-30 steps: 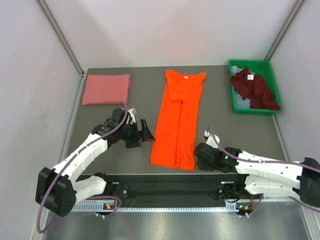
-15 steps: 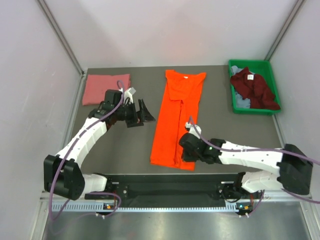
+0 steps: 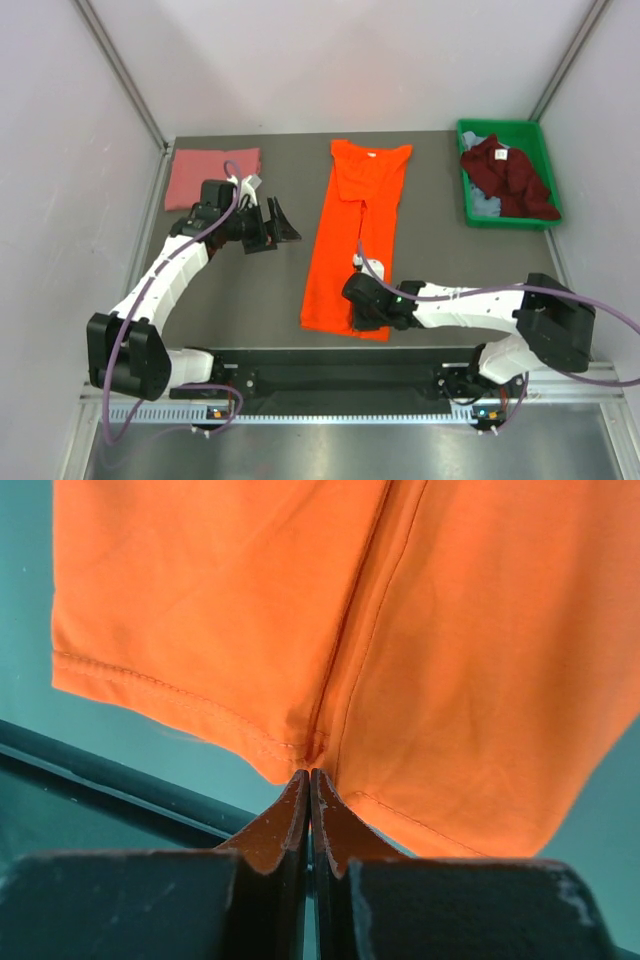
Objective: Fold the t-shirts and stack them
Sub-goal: Fold the tshirt
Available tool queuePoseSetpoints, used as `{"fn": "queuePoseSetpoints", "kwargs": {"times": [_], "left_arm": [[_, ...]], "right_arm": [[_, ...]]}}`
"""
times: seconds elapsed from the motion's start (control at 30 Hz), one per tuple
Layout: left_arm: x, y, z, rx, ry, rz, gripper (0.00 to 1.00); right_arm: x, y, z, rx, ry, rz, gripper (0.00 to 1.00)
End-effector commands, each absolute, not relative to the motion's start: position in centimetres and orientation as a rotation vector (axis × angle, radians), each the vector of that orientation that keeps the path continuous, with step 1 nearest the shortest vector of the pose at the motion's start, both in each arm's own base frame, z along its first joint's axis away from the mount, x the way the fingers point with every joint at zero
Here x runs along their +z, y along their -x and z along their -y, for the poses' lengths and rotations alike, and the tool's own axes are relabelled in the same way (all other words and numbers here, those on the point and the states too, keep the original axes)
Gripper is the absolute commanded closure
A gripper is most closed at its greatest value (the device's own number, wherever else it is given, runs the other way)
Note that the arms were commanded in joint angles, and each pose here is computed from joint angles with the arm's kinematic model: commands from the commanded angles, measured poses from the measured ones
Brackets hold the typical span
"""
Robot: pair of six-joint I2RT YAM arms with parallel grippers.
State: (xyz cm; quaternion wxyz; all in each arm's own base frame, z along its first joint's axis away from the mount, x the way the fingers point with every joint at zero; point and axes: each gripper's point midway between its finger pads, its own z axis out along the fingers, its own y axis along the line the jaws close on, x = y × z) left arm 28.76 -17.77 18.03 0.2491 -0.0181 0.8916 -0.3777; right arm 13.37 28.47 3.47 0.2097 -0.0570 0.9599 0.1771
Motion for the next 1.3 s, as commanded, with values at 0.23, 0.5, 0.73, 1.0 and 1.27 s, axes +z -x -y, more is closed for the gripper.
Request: {"fn": "queuePoseSetpoints", "kwargs": {"times": [0.23, 0.5, 0.73, 1.0, 1.27], "left_arm": [[18.2, -28.9, 17.4, -1.011, 0.031, -2.39, 0.06], [17.7, -28.7, 17.7, -1.036, 0.031, -2.394, 0.06], [14.9, -28.2, 17.5, -1.029, 0.064, -2.461, 0.08], [12.5, -27.7, 17.3, -1.02, 0.097, -2.51, 0.14], [9.7, -27.1, 15.8, -0.889, 0.144, -2.603, 0.18]], "right_arm": [[7.2, -14.3, -30.4, 0.58, 0.168, -2.575, 1.0], [6.7, -14.2, -28.0, 0.498, 0.139, -2.575, 1.0], [5.1, -13.9, -27.7, 0.494, 0.125, -2.592, 1.0], [2.6, -13.1, -29.3, 0.541, 0.172, -2.645, 1.0], [2.9, -13.3, -28.3, 0.451, 0.175, -2.66, 1.0]]}}
